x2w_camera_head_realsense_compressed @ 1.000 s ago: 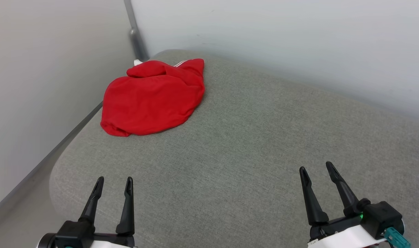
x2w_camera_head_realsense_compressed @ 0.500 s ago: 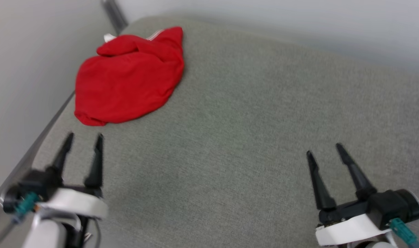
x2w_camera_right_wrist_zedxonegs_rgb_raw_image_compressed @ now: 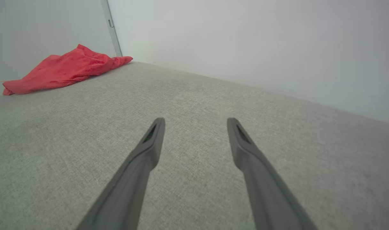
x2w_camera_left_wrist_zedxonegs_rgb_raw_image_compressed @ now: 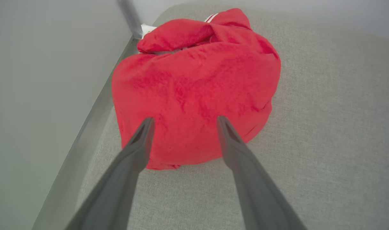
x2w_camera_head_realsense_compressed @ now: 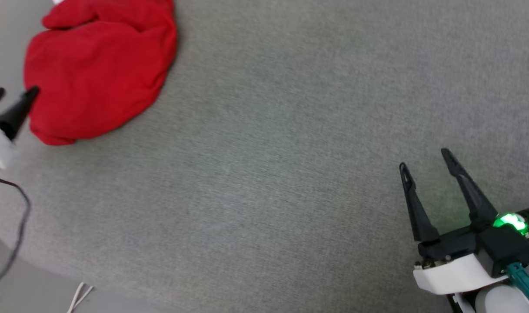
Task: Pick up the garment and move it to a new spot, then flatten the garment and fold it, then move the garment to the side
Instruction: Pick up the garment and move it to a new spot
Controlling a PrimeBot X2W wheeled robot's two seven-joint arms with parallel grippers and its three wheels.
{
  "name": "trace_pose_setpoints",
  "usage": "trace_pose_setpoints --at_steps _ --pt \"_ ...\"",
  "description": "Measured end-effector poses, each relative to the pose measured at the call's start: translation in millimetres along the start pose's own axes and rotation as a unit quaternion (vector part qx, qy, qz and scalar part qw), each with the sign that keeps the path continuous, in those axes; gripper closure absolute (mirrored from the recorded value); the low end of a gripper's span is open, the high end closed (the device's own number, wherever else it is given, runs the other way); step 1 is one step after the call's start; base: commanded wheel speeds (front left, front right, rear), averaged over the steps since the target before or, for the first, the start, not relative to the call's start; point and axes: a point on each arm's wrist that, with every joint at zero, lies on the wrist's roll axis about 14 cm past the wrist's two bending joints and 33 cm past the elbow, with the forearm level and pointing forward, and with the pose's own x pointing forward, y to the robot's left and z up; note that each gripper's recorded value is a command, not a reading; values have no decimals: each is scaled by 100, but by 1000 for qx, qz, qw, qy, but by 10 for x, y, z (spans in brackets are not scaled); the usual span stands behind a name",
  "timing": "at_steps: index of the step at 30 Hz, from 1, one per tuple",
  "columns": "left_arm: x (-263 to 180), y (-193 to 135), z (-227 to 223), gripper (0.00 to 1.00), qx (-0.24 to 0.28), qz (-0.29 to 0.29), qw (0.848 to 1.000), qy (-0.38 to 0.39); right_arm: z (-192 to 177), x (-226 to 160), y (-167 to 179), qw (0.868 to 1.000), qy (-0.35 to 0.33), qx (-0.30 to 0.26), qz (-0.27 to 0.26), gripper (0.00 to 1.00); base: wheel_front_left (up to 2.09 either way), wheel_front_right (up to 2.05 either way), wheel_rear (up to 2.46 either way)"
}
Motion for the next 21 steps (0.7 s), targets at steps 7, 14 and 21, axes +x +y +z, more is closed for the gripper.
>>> trace_pose_setpoints --at_steps 7,14,21 --pt "405 31 -166 0 -58 -8 991 124 -247 -83 -261 999 30 -2 -33 0 0 0 0" --pt "673 -48 -645 0 -91 -11 969 230 -479 -191 -398 997 63 -7 -53 0 0 0 0" --pt "862 -183 -933 0 -94 -16 956 279 -650 -193 -455 994 88 -2 -61 0 0 0 0"
